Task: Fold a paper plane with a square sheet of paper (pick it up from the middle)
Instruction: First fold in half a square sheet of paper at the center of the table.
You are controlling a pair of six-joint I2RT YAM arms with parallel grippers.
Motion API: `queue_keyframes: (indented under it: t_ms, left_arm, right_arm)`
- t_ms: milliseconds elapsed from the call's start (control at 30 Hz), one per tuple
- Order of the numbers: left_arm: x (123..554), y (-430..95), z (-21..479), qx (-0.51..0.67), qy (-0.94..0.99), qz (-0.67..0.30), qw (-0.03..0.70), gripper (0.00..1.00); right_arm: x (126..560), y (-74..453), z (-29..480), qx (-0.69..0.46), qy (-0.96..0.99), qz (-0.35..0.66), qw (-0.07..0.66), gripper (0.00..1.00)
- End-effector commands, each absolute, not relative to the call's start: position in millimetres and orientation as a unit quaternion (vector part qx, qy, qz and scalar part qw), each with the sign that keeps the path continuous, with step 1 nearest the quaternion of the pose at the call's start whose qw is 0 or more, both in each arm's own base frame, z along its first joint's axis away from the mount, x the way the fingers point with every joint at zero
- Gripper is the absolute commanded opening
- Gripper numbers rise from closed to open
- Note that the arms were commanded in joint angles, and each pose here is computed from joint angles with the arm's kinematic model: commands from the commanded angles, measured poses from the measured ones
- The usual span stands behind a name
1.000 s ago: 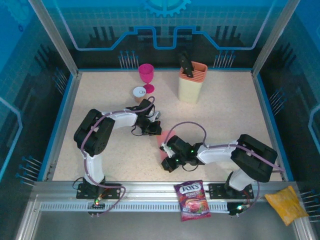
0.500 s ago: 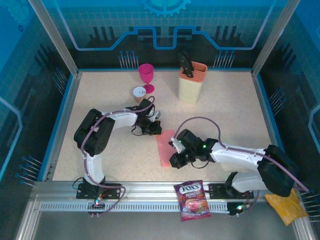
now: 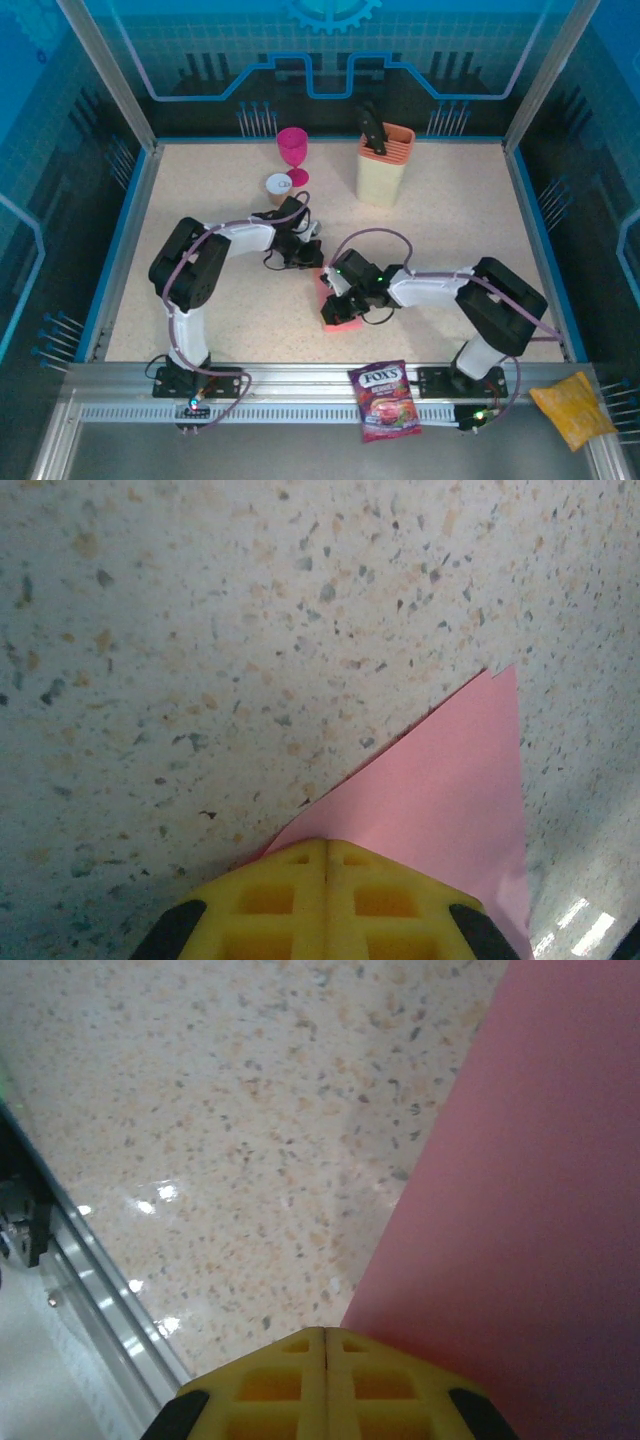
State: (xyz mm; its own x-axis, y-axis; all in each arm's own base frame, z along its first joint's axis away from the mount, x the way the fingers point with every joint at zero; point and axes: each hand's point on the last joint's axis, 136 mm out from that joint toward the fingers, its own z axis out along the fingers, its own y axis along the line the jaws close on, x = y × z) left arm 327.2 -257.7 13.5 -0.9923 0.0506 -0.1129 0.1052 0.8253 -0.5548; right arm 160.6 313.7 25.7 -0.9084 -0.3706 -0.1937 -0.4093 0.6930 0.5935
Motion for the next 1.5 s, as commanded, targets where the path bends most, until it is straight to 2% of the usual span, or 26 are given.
queue_keyframes:
  t_ms: [0,233,433,800,1167,1467]
  left_arm:
    - [325.8,-245.6,-0.1,0.004,0.965,-0.262,0.026,0.0]
    - [334.4,-253.3,38.3,-0.033,0.949,-0.309,0.048,0.0]
    - [316.4,-251.5,49.6,-0.08,0.935,-0.343,0.045,0.0]
    - [275.8,-255.2,42.1,-0.095,0.93,-0.354,0.023,0.0]
    - [260.9,-271.6,27.3,-0.092,0.93,-0.355,0.002,0.0]
    - [257.7,-265.8,1.0,-0.111,0.939,-0.326,-0.006,0.0]
  right_arm:
    - [160.6,308.8,11.3,-0.193,0.924,0.331,0.017,0.0]
    - [155.6,297.8,-6.0,-0.176,0.931,0.32,0.004,0.0]
    - [153.4,293.7,-11.7,-0.172,0.934,0.314,-0.003,0.0]
    - [151.2,291.2,-15.5,-0.168,0.936,0.31,-0.011,0.0]
    - [150.2,290.8,-17.1,-0.166,0.937,0.308,-0.015,0.0]
    - [147.2,286.3,-21.1,-0.162,0.94,0.299,-0.025,0.0]
